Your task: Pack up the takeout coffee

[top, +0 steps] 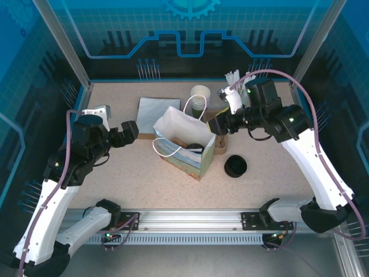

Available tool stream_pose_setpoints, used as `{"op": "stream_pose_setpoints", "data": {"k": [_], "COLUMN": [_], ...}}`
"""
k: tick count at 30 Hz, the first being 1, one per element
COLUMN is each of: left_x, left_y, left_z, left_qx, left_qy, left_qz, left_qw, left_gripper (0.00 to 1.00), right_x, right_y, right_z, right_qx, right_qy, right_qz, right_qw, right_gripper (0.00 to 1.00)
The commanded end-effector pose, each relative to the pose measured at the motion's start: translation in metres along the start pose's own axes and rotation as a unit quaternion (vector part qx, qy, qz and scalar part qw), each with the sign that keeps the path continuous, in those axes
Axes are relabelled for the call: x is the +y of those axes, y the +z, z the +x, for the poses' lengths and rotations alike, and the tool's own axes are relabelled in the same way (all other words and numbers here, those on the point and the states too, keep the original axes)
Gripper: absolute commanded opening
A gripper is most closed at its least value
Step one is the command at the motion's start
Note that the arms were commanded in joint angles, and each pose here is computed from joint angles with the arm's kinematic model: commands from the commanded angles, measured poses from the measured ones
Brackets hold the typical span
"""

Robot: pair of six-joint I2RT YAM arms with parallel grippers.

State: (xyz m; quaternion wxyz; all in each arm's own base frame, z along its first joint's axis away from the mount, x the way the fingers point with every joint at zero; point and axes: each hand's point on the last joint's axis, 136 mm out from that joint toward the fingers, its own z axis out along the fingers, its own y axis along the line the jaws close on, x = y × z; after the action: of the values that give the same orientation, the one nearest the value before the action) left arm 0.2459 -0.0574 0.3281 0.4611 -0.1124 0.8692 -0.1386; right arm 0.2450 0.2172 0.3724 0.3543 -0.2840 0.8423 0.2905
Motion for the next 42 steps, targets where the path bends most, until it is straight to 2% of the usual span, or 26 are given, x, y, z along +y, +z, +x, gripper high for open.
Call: {"op": "stream_pose_setpoints", "data": {"k": [1,8,12,14,18,23,30,35,42], "left_x": [-0.006,-0.007,0.003,0.011,0.030,0.051,0.067,0.081,0.086], "left_y": [0.000,0.028,0.049,0.062,0.092,0.137,0.196,0.238,0.290], "left_z": [-0.011,-0.017,-0.020,-0.021,-0.018,0.002,0.018,0.022,0.026], "left_qx": [0.000,0.045,0.071,0.085,0.114,0.170,0.217,0.239,0.272], "left_qy": [-0.004,-0.015,-0.046,-0.067,-0.109,-0.146,-0.124,-0.109,-0.108], "left_qz": [0.004,-0.018,-0.019,-0.017,-0.014,0.006,0.010,-0.002,0.015], "left_qw": [1.000,0.999,0.996,0.994,0.987,0.975,0.968,0.965,0.956], "left_gripper": [0.99,0.99,0.99,0.99,0.98,0.88,0.72,0.69,0.61], "right_x": [-0.003,-0.031,-0.040,-0.045,-0.052,-0.058,-0.064,-0.066,-0.065], "right_y": [-0.037,-0.065,-0.068,-0.069,-0.067,-0.066,-0.063,-0.063,-0.061], "right_z": [-0.017,0.003,0.020,0.029,0.043,0.053,0.058,0.060,0.065], "right_qx": [-0.062,-0.090,-0.089,-0.088,-0.083,-0.077,-0.070,-0.070,-0.075], "right_qy": [-0.014,-0.001,0.013,0.023,0.037,0.047,0.046,0.040,0.033], "right_qz": [0.038,0.121,0.135,0.142,0.151,0.160,0.167,0.170,0.166], "right_qw": [0.997,0.989,0.987,0.986,0.984,0.983,0.982,0.982,0.983], "right_gripper": [0.62,0.79,0.90,0.99,1.00,1.00,1.00,1.00,1.00]}}
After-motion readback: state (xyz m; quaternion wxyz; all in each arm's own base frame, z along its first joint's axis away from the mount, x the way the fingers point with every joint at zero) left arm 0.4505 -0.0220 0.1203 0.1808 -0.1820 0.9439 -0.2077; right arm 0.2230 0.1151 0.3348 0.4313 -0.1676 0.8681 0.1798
